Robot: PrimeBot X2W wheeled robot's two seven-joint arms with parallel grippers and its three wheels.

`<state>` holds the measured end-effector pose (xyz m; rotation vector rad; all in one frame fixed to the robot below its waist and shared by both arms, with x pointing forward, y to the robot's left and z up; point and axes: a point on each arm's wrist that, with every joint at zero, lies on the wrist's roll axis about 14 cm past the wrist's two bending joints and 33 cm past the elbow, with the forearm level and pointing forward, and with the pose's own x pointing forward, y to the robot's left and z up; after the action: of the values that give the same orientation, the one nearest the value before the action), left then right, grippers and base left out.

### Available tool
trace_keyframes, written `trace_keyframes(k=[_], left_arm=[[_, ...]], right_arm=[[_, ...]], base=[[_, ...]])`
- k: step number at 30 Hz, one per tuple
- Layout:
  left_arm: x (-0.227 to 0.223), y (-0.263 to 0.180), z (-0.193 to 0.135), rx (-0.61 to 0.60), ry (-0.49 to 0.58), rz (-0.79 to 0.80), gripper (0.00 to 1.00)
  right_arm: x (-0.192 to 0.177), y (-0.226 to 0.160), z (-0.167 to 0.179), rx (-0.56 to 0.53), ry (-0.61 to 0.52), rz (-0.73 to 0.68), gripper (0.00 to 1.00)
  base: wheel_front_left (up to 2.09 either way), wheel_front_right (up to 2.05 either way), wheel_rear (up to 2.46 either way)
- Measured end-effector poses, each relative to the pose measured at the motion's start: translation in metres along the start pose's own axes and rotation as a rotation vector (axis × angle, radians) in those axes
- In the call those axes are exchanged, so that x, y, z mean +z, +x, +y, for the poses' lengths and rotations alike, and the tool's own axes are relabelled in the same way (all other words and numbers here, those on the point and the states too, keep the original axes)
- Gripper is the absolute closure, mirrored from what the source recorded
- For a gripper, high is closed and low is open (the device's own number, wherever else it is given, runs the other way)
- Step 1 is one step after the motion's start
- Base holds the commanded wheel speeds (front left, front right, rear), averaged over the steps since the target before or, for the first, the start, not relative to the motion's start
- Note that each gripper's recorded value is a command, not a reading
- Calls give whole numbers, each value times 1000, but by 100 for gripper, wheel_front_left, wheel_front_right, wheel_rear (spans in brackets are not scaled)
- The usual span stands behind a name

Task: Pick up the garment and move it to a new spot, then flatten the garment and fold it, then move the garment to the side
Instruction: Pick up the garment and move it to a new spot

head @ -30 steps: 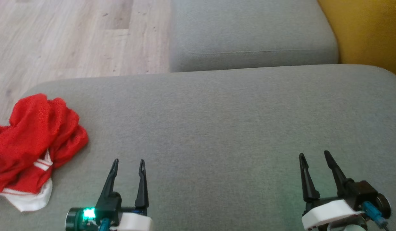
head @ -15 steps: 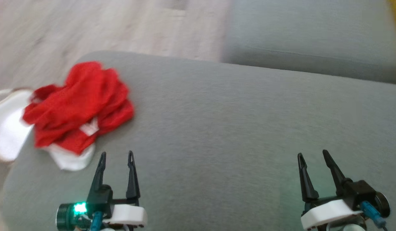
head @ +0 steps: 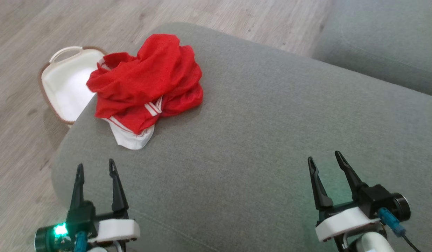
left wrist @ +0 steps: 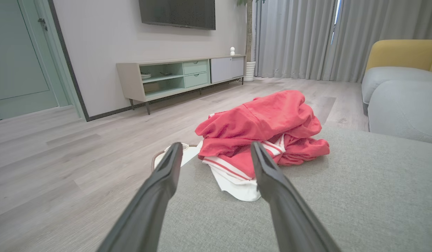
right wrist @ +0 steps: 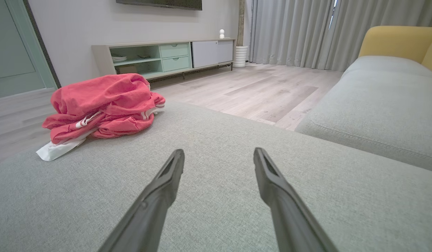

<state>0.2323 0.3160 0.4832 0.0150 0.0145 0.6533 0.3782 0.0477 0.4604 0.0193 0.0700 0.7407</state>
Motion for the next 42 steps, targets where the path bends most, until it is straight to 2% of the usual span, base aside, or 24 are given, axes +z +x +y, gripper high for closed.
trace_keyframes(k=[6, 12, 15, 18, 19, 26, 31, 35, 36, 37, 38, 42], left_arm=[[18, 17, -4, -37, 64, -52, 0], [102, 99, -29, -100, 116, -271, 0], [115, 141, -46, -139, 165, -286, 0], [100, 183, -62, -164, 207, -166, 0], [100, 183, -62, -164, 207, -166, 0], [38, 254, -89, -201, 240, 238, 0], [-36, 257, -107, -245, 264, 527, 0], [-88, 248, -104, -237, 307, 701, 0], [-95, 247, -104, -236, 316, 723, 53], [-100, 247, -106, -243, 319, 724, 53], [-101, 249, -113, -266, 305, 707, 100], [-82, 260, -132, -325, 277, 562, 100]], right_arm=[[-10, 6, 1, 17, -13, 19, 0], [-33, 11, -23, 16, -38, 61, 0], [-42, 16, -41, 12, -60, 72, 0], [-48, 22, -58, 0, -69, 68, 0], [-48, 22, -58, 0, -69, 68, 0], [-77, 16, -88, -37, -70, 112, 0], [-80, 16, -103, -71, -55, 90, 0], [-82, 16, -116, -103, -51, 76, 0], [-82, 16, -118, -109, -51, 74, 0], [-83, 16, -120, -115, -50, 73, 0], [-84, 15, -122, -119, -49, 72, 0], [-83, 16, -123, -122, -50, 69, 0]], base=[[0, 0, 0], [0, 0, 0], [0, 0, 0], [0, 0, 0], [0, 0, 0], [0, 0, 0], [0, 0, 0], [0, 0, 0], [0, 0, 0], [0, 0, 0], [0, 0, 0], [0, 0, 0]])
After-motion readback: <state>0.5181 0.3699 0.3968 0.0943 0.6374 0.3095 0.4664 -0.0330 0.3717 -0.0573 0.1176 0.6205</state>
